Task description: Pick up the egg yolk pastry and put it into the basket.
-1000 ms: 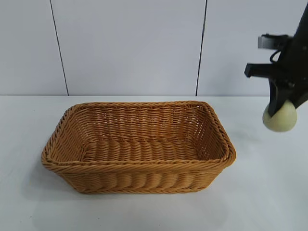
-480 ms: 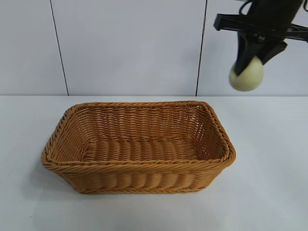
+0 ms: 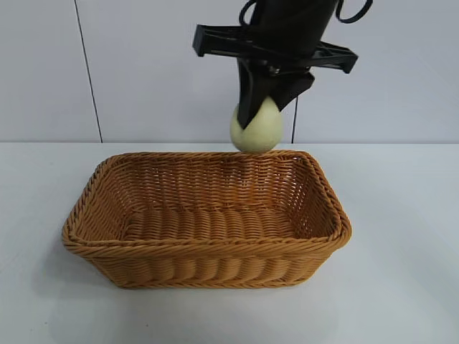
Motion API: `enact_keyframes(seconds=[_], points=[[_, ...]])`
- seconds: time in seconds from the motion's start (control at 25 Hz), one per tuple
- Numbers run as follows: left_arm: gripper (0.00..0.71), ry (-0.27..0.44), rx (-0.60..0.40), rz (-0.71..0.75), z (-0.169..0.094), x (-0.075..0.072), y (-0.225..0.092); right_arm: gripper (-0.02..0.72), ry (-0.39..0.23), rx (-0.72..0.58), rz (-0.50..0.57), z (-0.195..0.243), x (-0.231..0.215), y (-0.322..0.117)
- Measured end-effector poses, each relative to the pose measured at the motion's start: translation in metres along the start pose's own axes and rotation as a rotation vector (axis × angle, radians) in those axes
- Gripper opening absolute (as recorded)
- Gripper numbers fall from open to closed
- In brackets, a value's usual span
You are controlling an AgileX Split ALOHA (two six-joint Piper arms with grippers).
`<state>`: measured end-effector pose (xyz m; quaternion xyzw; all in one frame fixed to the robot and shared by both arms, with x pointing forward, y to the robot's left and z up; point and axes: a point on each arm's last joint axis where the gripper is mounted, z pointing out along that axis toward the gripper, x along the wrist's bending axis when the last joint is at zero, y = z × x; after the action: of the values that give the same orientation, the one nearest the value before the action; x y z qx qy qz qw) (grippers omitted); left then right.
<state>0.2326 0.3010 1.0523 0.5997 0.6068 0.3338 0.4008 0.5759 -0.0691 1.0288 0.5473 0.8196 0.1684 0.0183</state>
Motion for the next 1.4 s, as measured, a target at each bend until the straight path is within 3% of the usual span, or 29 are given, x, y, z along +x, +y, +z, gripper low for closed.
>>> enact_keyframes(seconds=[0.36,0.48,0.6,0.68,0.8,1.12,1.4], points=[[0.678,0.000,0.000,0.000,0.000,0.000,0.000,0.153,-0.009,0.042,0.001,0.086,0.006,0.003],[0.678,0.000,0.000,0.000,0.000,0.000,0.000,0.192,-0.016,0.055,0.000,0.099,0.004,0.002],[0.678,0.000,0.000,0.000,0.000,0.000,0.000,0.349,-0.016,0.052,0.000,0.098,0.004,0.003],[0.678,0.000,0.000,0.000,0.000,0.000,0.000,0.547,-0.016,0.049,-0.003,0.095,0.006,0.006],[0.678,0.000,0.000,0.000,0.000,0.000,0.000,0.660,-0.029,0.071,-0.018,0.084,0.007,0.012],[0.678,-0.001,0.000,0.000,0.000,0.000,0.000,0.689,-0.061,0.088,-0.030,0.034,0.007,0.038],[0.678,-0.001,-0.001,0.000,0.000,0.000,0.000,0.694,-0.153,0.045,0.086,0.016,-0.059,0.054]])
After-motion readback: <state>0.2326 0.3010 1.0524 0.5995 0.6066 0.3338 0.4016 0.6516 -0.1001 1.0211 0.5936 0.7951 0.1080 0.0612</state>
